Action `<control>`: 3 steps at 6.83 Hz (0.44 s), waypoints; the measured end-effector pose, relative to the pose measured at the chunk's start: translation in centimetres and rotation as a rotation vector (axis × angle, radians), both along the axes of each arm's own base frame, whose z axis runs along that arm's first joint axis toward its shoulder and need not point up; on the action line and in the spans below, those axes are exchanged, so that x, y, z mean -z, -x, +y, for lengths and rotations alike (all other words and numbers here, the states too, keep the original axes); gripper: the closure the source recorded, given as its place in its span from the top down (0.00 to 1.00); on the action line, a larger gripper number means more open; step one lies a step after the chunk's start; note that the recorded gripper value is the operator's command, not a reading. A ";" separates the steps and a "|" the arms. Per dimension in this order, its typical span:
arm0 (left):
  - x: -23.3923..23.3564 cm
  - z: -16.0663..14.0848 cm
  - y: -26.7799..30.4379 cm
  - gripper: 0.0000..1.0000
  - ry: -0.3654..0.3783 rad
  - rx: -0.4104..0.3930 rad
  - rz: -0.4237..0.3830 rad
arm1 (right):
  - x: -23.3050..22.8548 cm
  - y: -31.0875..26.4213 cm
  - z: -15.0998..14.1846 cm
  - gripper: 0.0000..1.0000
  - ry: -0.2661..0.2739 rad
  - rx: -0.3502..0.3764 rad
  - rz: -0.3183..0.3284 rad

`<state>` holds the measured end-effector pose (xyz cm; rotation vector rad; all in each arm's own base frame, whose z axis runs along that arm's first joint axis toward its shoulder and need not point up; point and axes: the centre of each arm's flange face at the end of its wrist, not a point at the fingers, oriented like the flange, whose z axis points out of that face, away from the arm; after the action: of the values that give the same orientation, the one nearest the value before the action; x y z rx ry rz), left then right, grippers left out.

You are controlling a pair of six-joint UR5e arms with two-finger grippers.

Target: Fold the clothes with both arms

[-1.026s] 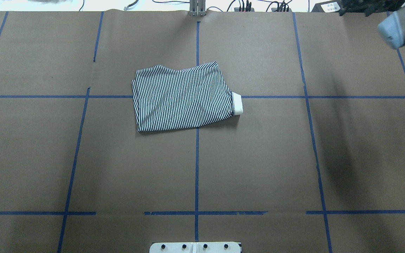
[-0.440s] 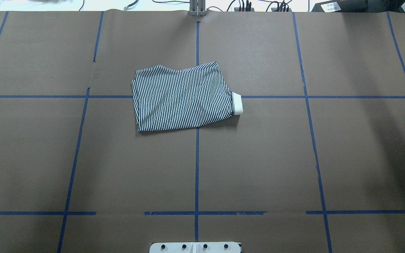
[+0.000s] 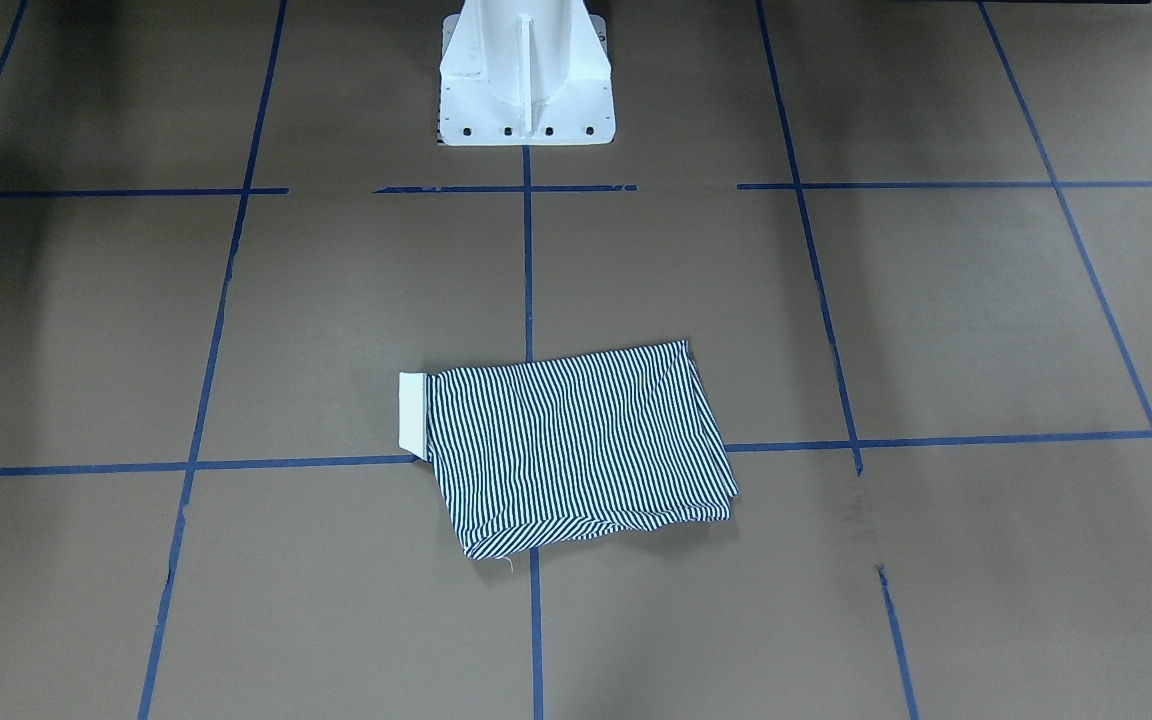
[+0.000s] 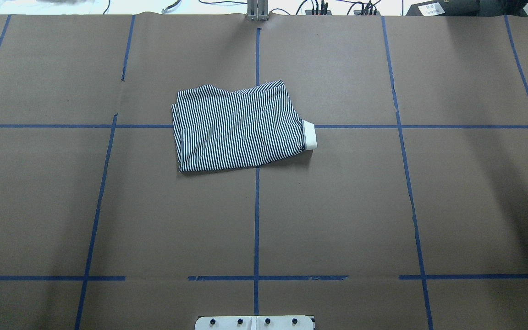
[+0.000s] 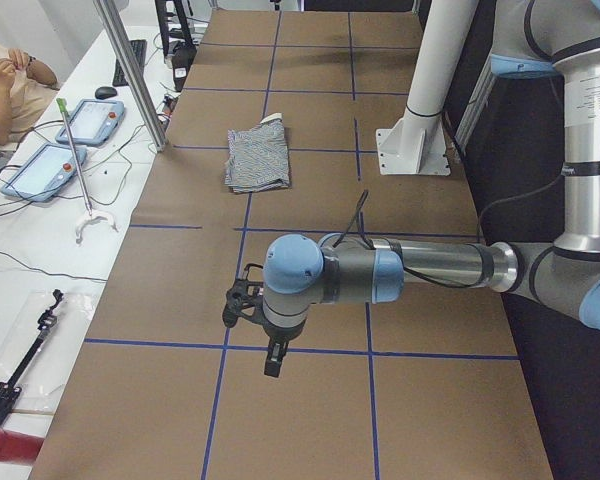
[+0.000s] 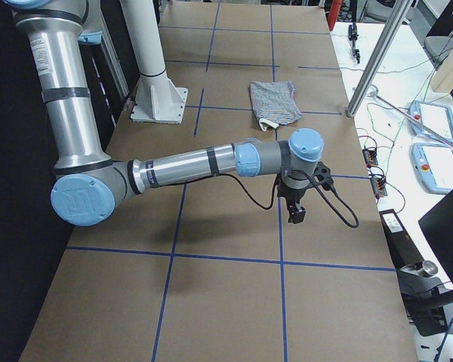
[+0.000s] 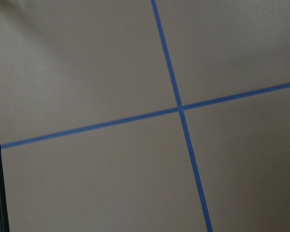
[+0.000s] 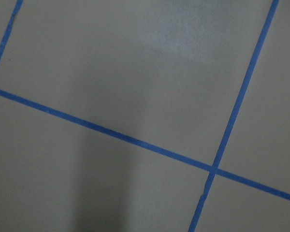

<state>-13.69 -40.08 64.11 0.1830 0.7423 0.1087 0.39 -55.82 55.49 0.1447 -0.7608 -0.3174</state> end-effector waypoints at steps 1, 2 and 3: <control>-0.9 0.6 -0.4 1.00 -0.017 -0.008 -0.002 | -1.6 0.5 1.8 1.00 -0.004 0.016 0.006; -1.3 0.0 -1.5 1.00 -0.027 -0.037 0.000 | -3.1 0.7 3.5 1.00 -0.033 0.024 0.004; -0.4 -2.4 -4.1 1.00 -0.052 -0.101 -0.003 | -3.9 0.7 4.4 1.00 -0.061 0.026 0.001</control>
<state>-9.56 -42.52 64.52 0.1947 0.7466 0.2249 -0.35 -51.44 59.38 0.1924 -0.7532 -0.3656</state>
